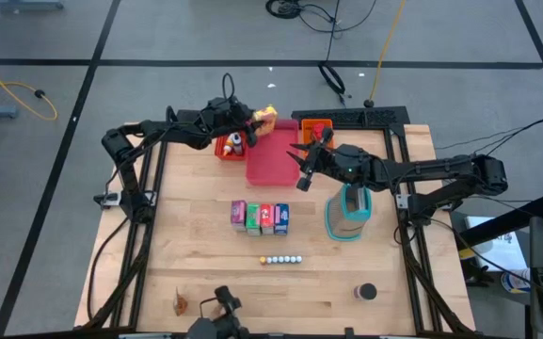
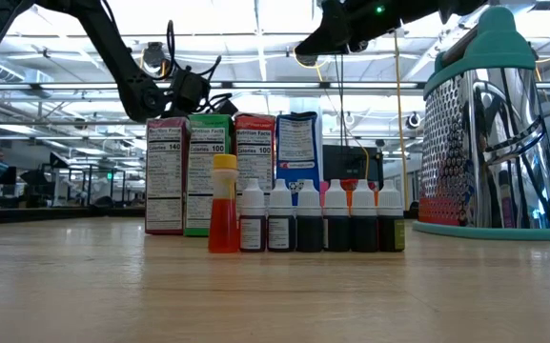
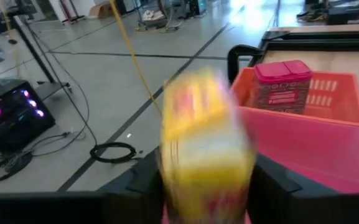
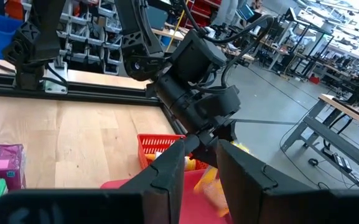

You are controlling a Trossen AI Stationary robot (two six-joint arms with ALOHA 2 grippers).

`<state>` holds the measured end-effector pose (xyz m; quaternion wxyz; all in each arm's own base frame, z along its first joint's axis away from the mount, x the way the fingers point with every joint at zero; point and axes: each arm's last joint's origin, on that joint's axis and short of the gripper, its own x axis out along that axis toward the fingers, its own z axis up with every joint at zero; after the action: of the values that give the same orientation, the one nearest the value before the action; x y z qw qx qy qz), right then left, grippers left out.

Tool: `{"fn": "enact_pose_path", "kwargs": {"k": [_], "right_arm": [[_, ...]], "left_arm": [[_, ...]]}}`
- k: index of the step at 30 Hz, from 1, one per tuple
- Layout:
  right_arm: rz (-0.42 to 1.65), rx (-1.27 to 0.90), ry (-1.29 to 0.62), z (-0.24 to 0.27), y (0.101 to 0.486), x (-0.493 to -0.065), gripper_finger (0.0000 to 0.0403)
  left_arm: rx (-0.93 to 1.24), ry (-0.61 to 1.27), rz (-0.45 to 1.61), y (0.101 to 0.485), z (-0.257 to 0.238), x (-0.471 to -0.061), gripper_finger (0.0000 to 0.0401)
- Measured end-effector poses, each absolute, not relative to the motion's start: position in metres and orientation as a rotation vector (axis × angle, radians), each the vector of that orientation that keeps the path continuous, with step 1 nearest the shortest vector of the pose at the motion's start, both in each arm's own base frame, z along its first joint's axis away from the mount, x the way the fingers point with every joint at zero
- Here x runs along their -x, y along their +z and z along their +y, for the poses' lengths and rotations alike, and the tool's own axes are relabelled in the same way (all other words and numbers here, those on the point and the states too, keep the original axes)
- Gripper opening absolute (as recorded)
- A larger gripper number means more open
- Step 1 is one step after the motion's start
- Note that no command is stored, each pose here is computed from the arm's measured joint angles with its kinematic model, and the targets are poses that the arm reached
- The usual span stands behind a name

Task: Pick & Place Kitchen Items
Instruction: Put the yellow cereal box into the pink bin, then put the violet cereal box into the pink bin

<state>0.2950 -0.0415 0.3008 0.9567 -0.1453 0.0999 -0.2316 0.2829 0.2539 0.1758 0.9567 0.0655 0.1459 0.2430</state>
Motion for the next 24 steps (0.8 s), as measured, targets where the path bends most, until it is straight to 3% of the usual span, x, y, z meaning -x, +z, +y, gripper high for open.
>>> {"fn": "enact_pose_path", "kwargs": {"k": [8,13,24], "right_arm": [[0.203,0.295,-0.470,-0.042,0.301,-0.295,0.0089],[0.202,0.291,-0.470,-0.042,0.301,-0.295,0.0089],[0.209,0.289,-0.470,-0.041,0.300,-0.295,0.0089]], "left_arm": [[-0.128,0.565,0.308,0.176,0.256,-0.282,0.0246],[-0.121,0.583,0.289,0.181,0.254,-0.282,0.0250],[-0.028,0.550,0.229,0.237,0.227,-0.271,0.0251]]}}
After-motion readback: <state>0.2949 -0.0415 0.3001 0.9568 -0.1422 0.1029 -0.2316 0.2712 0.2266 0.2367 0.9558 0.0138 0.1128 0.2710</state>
